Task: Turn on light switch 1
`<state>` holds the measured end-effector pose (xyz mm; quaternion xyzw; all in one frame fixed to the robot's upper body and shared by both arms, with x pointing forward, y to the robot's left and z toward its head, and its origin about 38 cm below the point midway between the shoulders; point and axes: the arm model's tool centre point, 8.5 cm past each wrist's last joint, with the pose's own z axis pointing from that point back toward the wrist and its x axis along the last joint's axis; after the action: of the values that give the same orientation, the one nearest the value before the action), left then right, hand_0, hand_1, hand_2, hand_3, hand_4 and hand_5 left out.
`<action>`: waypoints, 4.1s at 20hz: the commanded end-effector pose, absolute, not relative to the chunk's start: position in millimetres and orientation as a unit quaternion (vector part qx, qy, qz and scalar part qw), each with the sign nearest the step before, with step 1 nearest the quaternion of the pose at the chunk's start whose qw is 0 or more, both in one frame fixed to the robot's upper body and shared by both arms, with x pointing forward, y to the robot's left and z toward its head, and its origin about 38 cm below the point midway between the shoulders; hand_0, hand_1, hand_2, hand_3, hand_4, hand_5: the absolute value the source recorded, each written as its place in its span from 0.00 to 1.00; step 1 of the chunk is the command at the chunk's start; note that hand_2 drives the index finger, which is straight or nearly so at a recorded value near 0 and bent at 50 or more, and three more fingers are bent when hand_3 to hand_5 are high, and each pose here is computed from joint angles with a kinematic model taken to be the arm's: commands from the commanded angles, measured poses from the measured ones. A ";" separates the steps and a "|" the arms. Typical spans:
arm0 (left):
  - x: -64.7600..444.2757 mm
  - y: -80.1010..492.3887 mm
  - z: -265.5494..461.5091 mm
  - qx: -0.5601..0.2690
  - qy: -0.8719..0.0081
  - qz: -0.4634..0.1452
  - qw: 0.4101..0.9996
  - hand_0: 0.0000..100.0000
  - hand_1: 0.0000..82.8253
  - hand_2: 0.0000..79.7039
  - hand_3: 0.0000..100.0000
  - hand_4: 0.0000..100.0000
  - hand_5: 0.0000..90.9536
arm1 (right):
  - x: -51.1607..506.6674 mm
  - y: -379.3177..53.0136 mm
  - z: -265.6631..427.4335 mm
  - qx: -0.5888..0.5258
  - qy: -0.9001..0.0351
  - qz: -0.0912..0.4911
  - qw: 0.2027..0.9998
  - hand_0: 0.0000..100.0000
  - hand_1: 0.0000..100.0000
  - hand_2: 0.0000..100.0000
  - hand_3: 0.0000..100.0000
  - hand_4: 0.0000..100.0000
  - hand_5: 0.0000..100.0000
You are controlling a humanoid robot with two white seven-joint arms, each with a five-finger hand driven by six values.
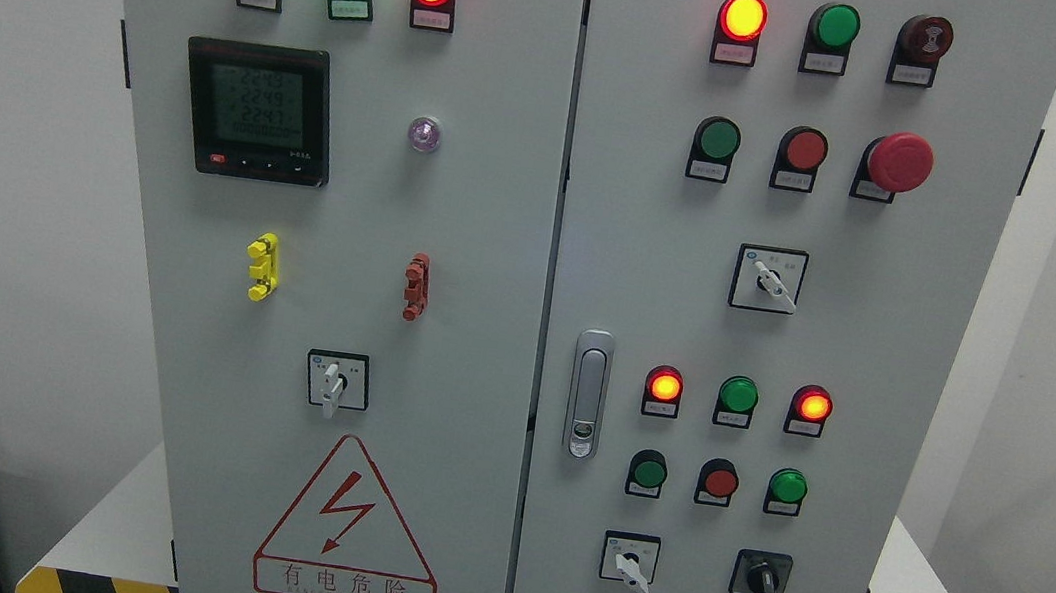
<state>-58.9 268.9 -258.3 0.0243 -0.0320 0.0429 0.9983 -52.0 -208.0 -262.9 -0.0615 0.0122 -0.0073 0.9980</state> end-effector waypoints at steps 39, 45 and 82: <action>38.1 355.4 -221.3 0.176 -0.275 0.136 0.935 0.26 0.00 0.06 0.23 0.25 0.00 | -51.4 -207.7 -263.0 -0.061 0.012 -0.005 0.998 0.12 0.39 0.00 0.00 0.00 0.00; 56.0 377.4 -198.6 0.253 -0.361 0.153 0.884 0.28 0.03 0.20 0.36 0.40 0.02 | -52.3 -207.7 -262.9 -0.061 0.012 -0.005 0.998 0.12 0.39 0.00 0.00 0.00 0.00; 234.1 370.4 105.7 0.304 -0.762 -0.119 0.559 0.44 0.34 0.51 0.73 0.79 0.62 | -51.3 -207.7 -263.0 -0.061 0.012 -0.005 0.998 0.12 0.39 0.00 0.00 0.00 0.00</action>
<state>200.4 416.1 16.5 0.3040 -0.6757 -0.0585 0.6690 -52.0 -208.0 -262.9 -0.0612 0.0122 -0.0073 0.9980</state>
